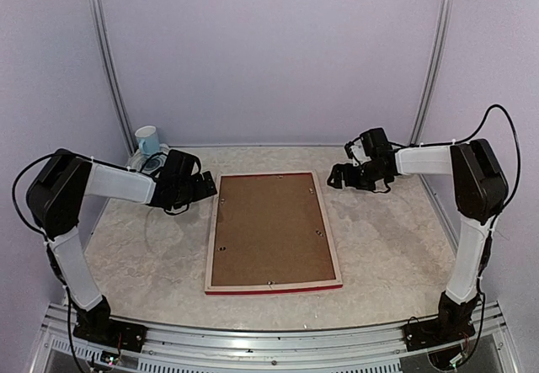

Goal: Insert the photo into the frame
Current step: Adjust the photo frame at the center of the board.

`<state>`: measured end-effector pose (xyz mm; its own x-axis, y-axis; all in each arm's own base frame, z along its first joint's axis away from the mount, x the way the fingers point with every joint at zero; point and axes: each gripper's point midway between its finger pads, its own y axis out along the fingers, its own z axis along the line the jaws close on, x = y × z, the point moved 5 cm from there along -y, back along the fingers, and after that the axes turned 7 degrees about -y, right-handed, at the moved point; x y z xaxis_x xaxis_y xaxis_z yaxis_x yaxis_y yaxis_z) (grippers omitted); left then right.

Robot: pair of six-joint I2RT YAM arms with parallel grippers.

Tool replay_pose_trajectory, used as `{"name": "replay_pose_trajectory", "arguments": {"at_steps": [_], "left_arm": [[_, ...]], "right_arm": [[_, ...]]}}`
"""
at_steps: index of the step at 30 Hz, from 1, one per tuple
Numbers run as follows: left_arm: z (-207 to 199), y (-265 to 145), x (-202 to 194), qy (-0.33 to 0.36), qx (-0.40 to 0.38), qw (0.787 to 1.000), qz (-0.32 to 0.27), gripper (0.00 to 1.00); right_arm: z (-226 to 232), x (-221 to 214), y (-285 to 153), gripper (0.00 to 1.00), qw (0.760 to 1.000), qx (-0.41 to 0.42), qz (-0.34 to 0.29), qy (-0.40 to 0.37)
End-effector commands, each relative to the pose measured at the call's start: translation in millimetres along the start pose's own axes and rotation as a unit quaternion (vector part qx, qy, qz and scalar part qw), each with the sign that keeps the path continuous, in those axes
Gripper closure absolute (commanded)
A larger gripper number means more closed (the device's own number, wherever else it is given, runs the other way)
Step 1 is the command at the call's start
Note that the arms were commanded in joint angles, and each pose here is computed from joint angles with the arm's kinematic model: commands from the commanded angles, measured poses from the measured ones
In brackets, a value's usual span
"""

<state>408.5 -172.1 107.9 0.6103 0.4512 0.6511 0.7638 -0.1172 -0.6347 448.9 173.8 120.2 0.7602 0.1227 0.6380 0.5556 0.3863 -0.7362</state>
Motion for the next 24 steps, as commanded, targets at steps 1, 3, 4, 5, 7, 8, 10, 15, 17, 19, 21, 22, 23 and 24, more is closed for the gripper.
{"name": "replay_pose_trajectory", "arguments": {"at_steps": [1,3,4,5,7,8,10,15,17,19,21,22,23,24], "left_arm": [[-6,7,-1,-0.009,-0.018,1.0,0.006,0.01],[-7,11,-5,-0.011,-0.023,1.0,0.015,0.01],[-7,13,-8,-0.011,-0.026,0.999,0.02,0.01],[-7,15,-13,-0.011,-0.025,0.999,0.027,0.01],[-10,17,-19,-0.011,-0.03,0.999,0.035,0.01],[-11,17,-23,-0.009,-0.03,0.999,0.038,0.01],[-14,18,-30,-0.004,-0.032,0.998,0.045,0.01],[-18,18,-44,-0.003,-0.036,0.997,0.062,0.01],[-21,19,-51,-0.004,-0.045,0.996,0.071,0.01],[-24,19,-56,-0.004,-0.05,0.996,0.077,0.01],[-27,19,-61,-0.006,-0.056,0.995,0.086,0.01],[-28,19,-64,-0.007,-0.059,0.994,0.091,0.01],[-30,18,-66,-0.007,-0.064,0.993,0.094,0.01],[-32,17,-68,-0.006,-0.067,0.993,0.097,0.01]], "right_arm": [[2,3,13,0.01,0.999,0.048,-0.004,0.019],[7,-1,19,0.01,0.997,0.076,-0.001,0.023],[9,-3,22,0.01,0.996,0.089,0.001,0.026],[12,-6,24,0.01,0.994,0.106,0.003,0.029],[17,-10,28,0.01,0.991,0.13,0.01,0.034],[18,-12,30,0.01,0.99,0.137,0.011,0.036],[18,-16,33,0.01,0.989,0.142,0.013,0.038],[20,-25,36,0.01,0.986,0.158,0.023,0.046],[22,-27,35,0.01,0.985,0.165,0.023,0.046],[24,-27,33,0.01,0.984,0.169,0.022,0.045],[26,-27,31,0.01,0.983,0.174,0.022,0.045],[28,-27,30,0.01,0.983,0.178,0.021,0.044],[29,-27,28,0.01,0.982,0.181,0.02,0.043],[31,-28,27,0.01,0.982,0.183,0.019,0.041]]}}
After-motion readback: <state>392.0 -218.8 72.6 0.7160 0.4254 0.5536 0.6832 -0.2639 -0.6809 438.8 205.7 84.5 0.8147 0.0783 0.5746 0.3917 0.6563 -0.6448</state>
